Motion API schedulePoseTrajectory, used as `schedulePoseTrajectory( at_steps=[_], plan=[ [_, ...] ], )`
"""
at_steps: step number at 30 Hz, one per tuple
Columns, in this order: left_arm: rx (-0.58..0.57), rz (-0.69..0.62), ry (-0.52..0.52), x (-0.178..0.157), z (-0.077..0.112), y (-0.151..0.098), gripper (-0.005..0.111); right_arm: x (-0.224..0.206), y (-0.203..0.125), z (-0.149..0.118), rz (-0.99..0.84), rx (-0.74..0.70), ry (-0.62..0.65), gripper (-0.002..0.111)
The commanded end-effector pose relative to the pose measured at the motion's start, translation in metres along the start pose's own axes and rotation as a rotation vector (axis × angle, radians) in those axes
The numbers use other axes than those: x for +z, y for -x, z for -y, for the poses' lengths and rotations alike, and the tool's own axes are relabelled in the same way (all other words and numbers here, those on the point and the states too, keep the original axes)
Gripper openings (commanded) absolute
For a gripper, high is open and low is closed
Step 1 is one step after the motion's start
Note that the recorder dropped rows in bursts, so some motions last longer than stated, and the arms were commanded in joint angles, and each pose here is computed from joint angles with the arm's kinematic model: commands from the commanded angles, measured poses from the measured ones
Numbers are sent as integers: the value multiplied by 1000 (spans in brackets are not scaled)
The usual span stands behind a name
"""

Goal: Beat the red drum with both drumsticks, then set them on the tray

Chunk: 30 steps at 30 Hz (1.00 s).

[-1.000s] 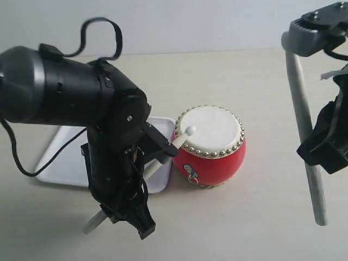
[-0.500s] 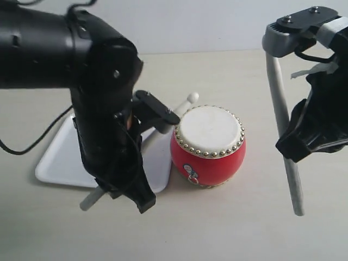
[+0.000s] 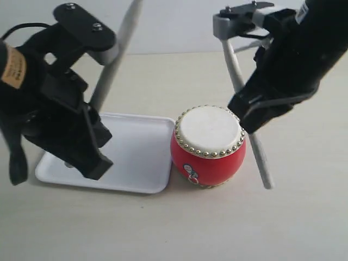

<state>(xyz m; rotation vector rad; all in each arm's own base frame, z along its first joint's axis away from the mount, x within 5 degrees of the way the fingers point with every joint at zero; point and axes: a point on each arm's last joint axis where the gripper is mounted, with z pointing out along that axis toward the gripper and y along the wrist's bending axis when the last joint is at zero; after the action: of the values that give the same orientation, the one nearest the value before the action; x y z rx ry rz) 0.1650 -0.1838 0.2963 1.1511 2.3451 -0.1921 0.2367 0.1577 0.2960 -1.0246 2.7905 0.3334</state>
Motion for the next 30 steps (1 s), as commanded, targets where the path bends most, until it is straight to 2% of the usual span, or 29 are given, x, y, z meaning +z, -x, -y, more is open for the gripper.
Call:
schedulePoseTrajectory(
  at_steps=[1, 5, 11, 15, 20, 24, 30],
  plan=[
    [-132, 83, 83, -6, -29, -21, 0, -11, 28, -2, 64, 0, 46, 0],
    [-292, 141, 162, -5, -61, -33, 0, -13, 45, -2, 94, 3, 68, 0],
    [-378, 142, 222, -3, -85, -40, 0, -15, 60, -5, 124, -29, 85, 0],
    [-443, 132, 271, -5, -102, -49, 0, -11, 72, -23, 117, -122, 45, 0],
    [-555, 116, 342, -10, -126, -63, 0, 12, 104, -51, 92, -263, -42, 0],
    [-600, 114, 364, -12, -134, -69, 0, 45, 134, -64, 62, -363, -114, 0],
    [-587, 109, 377, -13, -136, -70, 0, 98, 167, -67, 21, -451, -147, 0]
  ],
)
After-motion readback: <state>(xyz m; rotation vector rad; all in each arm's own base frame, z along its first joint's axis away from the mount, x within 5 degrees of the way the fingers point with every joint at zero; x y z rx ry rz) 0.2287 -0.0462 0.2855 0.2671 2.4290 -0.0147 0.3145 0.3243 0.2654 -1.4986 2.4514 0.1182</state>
